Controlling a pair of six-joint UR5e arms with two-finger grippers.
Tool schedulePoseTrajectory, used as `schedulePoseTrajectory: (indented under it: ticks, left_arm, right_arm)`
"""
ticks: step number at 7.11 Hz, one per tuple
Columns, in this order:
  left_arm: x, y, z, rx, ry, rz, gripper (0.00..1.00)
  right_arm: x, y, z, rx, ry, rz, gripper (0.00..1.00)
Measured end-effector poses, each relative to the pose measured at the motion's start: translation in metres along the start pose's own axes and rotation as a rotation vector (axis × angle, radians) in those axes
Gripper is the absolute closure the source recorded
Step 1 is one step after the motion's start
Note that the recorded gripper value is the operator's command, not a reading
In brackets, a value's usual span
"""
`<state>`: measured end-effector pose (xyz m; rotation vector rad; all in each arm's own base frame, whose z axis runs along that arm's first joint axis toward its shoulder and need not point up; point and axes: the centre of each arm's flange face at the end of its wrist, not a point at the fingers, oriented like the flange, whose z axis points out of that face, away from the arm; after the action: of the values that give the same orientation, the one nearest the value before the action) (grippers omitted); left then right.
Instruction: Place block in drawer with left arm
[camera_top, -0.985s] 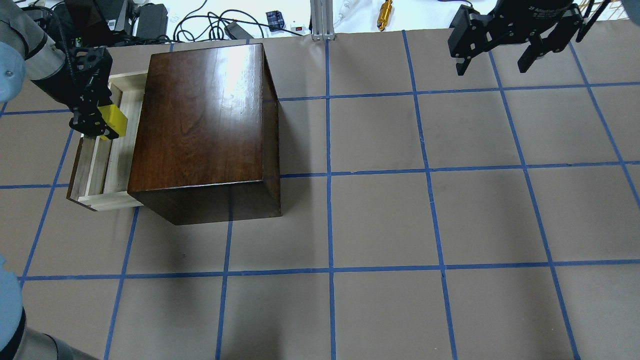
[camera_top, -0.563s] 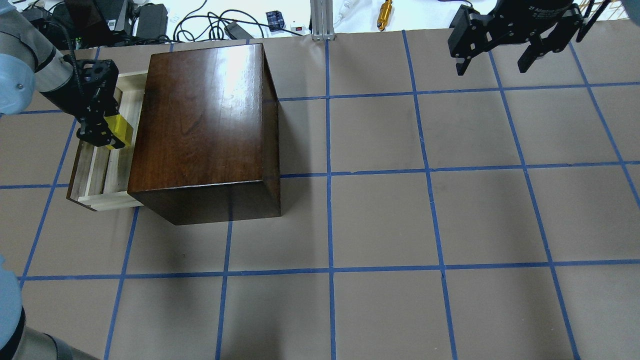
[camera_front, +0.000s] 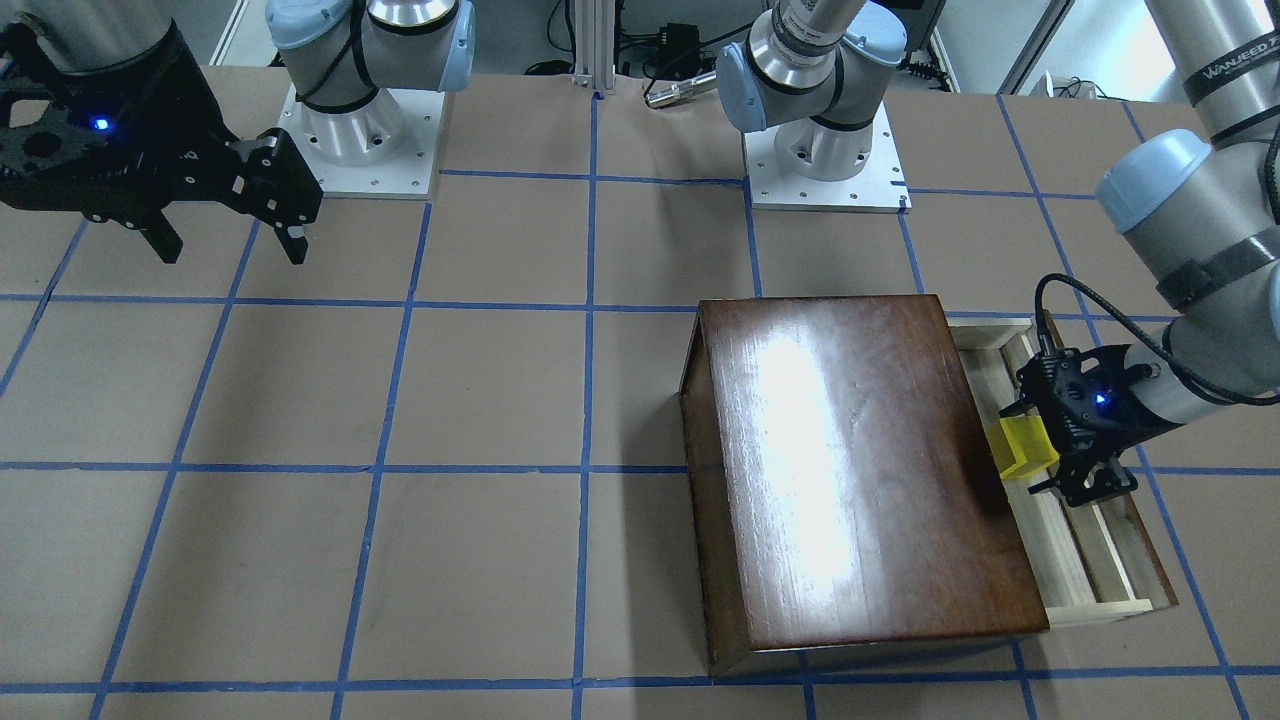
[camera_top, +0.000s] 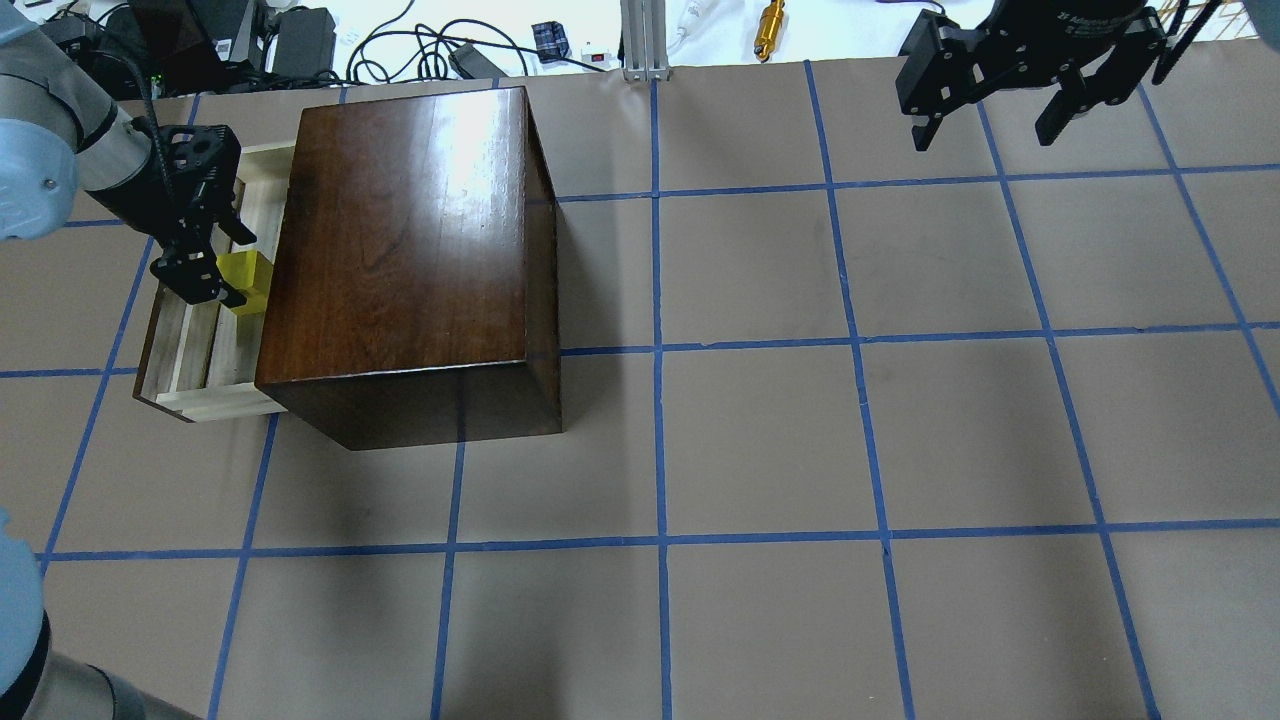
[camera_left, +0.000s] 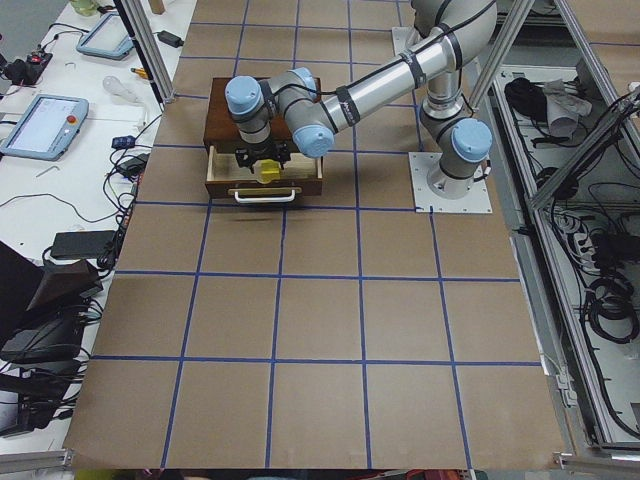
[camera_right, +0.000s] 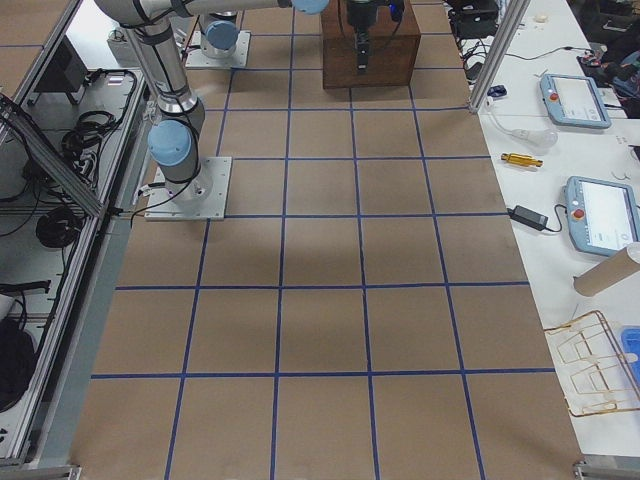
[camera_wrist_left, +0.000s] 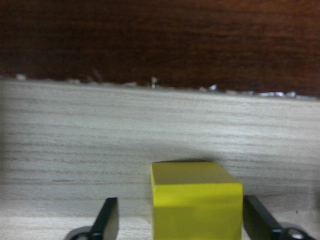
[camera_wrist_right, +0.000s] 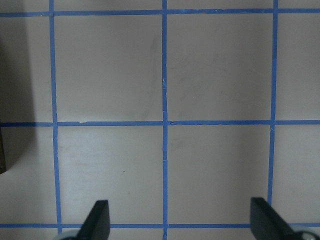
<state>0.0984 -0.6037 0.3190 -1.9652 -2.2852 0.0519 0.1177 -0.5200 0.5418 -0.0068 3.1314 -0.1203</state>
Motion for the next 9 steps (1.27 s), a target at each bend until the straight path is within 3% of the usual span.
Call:
schedulePoseTrajectory:
  ticks: [2, 3, 6, 7, 9]
  left_arm:
    - [0.007, -0.007, -0.025, -0.011, -0.022, -0.093, 0.08]
    - [0.014, -0.013, -0.048, -0.019, -0.031, -0.2, 0.08]
    - [0.038, -0.042, -0.12, -0.018, -0.039, -0.659, 0.05]
    - [0.047, -0.065, -0.133, -0.016, -0.05, -0.775, 0.0]
    - [0.07, -0.122, -0.148, -0.011, -0.074, -0.985, 0.0]
  right_arm:
    - [0.0, 0.0, 0.0, -0.001, 0.0, 0.001, 0.0]
    - [0.0, 0.0, 0.0, -0.001, 0.0, 0.0, 0.0]
    - [0.0, 0.0, 0.0, 0.0, 0.0, 0.0, 0.0]
    - [0.0, 0.0, 0.0, 0.0, 0.0, 0.001, 0.0]
    - [0.0, 0.0, 0.0, 0.0, 0.0, 0.0, 0.0]
